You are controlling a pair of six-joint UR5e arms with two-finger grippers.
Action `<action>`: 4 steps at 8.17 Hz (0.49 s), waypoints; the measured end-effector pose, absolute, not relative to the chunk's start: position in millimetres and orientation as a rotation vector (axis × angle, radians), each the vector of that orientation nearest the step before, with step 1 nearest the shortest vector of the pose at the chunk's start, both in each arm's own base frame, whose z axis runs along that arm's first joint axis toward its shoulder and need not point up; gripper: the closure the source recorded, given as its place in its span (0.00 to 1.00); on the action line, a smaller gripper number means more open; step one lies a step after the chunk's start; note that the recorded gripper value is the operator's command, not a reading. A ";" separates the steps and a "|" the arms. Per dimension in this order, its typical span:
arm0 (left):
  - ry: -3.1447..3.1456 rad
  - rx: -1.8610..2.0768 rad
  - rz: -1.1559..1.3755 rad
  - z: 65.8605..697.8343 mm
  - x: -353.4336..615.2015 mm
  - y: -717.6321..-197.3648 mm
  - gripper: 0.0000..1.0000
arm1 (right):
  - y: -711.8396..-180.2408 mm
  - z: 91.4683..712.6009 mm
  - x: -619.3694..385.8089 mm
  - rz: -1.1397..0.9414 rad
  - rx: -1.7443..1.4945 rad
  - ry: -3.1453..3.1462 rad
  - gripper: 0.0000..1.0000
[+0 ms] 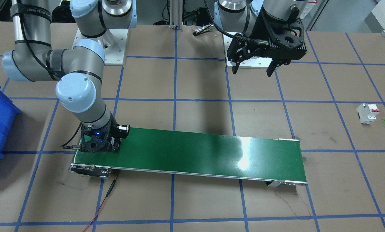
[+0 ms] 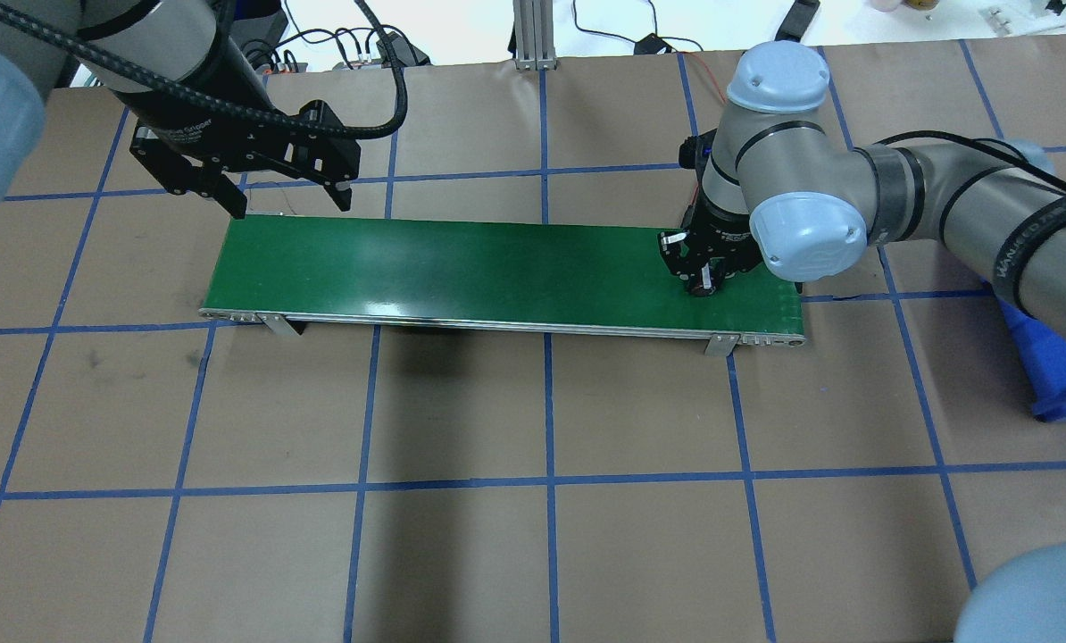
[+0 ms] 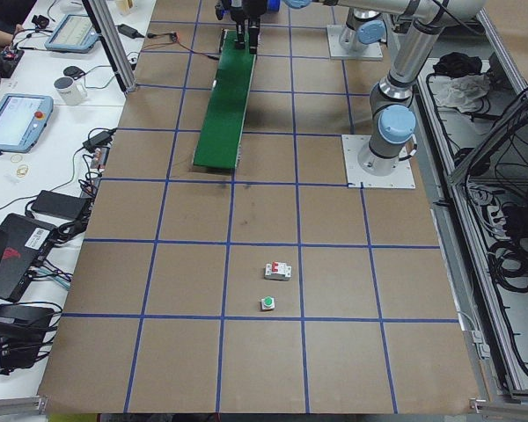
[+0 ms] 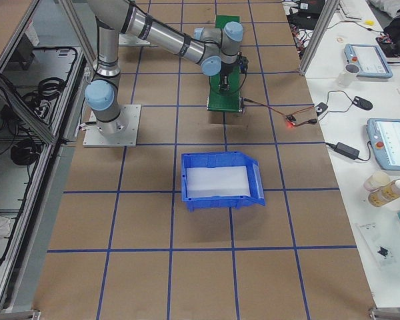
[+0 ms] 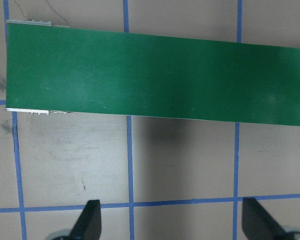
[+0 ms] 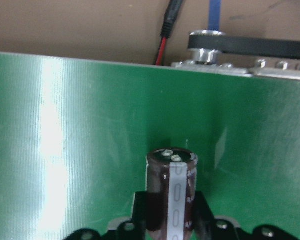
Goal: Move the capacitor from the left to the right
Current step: 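Carry the capacitor with the right gripper into the blue bin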
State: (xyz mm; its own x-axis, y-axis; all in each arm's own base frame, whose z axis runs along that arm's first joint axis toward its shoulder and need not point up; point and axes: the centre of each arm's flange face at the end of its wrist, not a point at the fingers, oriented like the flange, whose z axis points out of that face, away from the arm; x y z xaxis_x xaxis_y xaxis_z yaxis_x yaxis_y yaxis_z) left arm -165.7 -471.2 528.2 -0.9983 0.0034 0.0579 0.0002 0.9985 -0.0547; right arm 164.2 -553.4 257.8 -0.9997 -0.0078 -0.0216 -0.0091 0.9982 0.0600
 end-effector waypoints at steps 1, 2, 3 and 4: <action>-3.082 -0.002 0.084 528.2 -165.7 -471.2 0.00 | -559.6 266.9 151.4 0.067 -0.013 3.140 1.00; -3.082 -0.002 0.085 528.3 -165.7 -471.2 0.00 | -570.5 284.4 128.4 0.045 -0.015 3.169 1.00; -3.082 -0.002 0.085 528.3 -165.7 -471.2 0.00 | -580.2 307.6 99.4 0.040 -0.037 3.189 1.00; -3.082 -0.002 0.086 528.4 -165.8 -471.2 0.00 | -584.0 330.8 62.1 0.032 -0.088 3.211 1.00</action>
State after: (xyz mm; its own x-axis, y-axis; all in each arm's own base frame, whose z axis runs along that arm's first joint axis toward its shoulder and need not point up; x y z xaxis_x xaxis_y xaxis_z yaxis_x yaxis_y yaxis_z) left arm -165.8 -471.2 528.4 -0.9983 0.0030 0.0580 -0.0002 0.9985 -0.0554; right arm 62.1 -584.0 330.8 -0.9960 -0.0553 0.0703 -0.0539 0.9983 0.0216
